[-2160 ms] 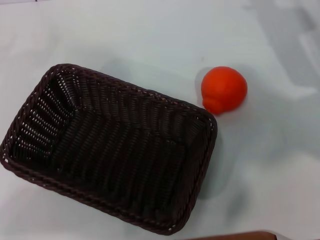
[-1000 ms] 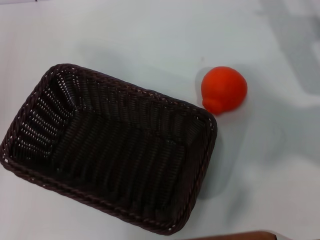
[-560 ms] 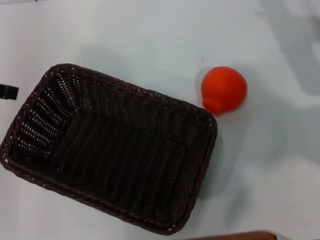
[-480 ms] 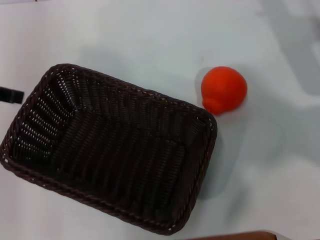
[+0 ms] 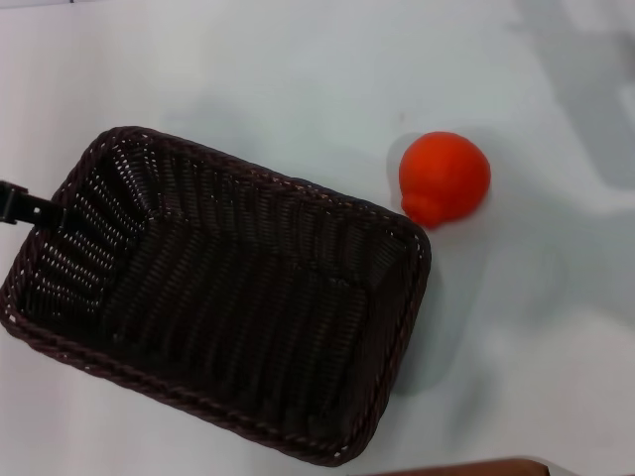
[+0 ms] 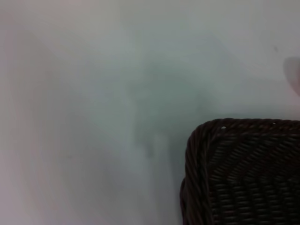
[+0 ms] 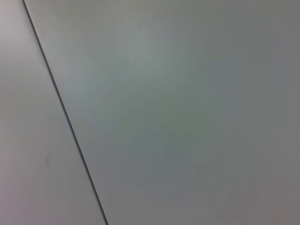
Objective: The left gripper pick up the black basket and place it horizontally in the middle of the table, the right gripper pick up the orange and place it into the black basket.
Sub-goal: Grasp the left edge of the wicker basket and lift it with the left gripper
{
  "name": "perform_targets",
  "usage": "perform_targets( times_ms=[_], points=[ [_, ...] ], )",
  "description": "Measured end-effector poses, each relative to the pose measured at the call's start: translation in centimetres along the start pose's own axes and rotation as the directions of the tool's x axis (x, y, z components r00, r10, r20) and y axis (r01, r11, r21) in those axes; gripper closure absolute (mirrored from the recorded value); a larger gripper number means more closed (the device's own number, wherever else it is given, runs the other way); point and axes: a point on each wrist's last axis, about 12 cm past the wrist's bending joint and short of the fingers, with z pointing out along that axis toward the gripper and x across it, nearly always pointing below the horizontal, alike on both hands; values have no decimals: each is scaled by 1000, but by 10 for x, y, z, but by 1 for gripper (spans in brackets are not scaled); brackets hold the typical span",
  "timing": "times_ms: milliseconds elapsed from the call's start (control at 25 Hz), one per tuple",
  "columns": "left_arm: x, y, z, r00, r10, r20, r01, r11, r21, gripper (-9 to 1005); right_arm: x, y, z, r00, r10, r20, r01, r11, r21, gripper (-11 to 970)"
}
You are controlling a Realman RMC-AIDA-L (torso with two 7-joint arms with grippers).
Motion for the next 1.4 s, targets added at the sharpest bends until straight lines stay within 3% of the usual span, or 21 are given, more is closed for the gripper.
perform_targets(
  times_ms=[440,840,1080,1280,1400],
  points=[
    [4,6,25,999,-11,-46,12,1000,13,249,-1,-2,1,1000,3,0,-3,1000,5,84],
    [4,9,35,995,-29,-100,31,999,16,307,-2,-4,5,1000,7,4,-7,1000,11,91],
    [1,5,39,991,-15,-131,11,1000,-29,430,-2,-5,7,1000,17,1,-17,1000,14,95],
    [-3,-2,43,992,-5,-127,3,1000,-15,533,-1,-3,9,1000,18,4,-18,1000,-2,98],
    [-5,-6,46,992,-36,-120,35,999,-6,677,3,1,12,1000,14,-12,-14,1000,-20,101]
  ],
)
